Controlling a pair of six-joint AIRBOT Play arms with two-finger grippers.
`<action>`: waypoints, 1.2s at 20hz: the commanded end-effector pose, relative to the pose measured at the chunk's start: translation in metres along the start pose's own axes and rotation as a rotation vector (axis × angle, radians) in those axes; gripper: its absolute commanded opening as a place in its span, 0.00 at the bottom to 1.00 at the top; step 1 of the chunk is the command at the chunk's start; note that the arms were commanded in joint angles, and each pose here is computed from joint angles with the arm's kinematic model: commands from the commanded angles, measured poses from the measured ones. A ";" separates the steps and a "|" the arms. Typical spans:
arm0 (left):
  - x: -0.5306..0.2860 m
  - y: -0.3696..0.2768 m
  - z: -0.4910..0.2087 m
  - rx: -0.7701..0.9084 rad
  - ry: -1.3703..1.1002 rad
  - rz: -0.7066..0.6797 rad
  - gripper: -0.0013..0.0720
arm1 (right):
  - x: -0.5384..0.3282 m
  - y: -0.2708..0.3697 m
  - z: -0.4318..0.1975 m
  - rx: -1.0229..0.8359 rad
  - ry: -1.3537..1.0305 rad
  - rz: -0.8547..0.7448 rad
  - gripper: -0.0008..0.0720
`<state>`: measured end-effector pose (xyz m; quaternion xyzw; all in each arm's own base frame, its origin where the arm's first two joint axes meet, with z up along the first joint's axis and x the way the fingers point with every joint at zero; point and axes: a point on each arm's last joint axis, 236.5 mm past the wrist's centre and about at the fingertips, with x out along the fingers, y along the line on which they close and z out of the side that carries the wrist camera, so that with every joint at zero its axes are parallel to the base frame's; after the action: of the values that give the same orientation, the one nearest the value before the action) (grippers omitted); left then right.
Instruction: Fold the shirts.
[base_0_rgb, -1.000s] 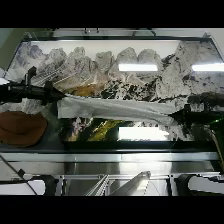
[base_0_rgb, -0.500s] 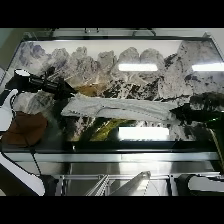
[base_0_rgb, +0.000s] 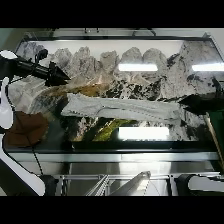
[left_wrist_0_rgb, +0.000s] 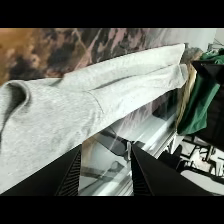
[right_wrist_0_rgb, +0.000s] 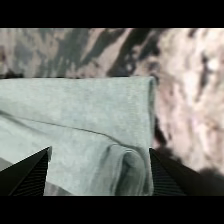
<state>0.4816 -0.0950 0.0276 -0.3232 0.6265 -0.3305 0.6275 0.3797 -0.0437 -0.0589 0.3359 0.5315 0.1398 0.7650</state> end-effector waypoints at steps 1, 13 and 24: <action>0.018 -0.022 -0.004 0.036 0.042 0.005 0.45 | 0.015 -0.017 -0.014 0.064 0.089 -0.043 0.96; 0.201 -0.039 -0.071 0.060 0.245 0.035 0.02 | 0.073 0.002 -0.048 0.077 0.268 0.037 0.04; 0.305 -0.070 -0.073 0.172 0.078 0.108 0.02 | -0.046 0.191 0.025 -0.179 0.074 0.493 0.04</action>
<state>0.3976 -0.3635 -0.0853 -0.2222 0.6626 -0.3687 0.6129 0.4096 0.0276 0.0293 0.3532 0.5169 0.2900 0.7238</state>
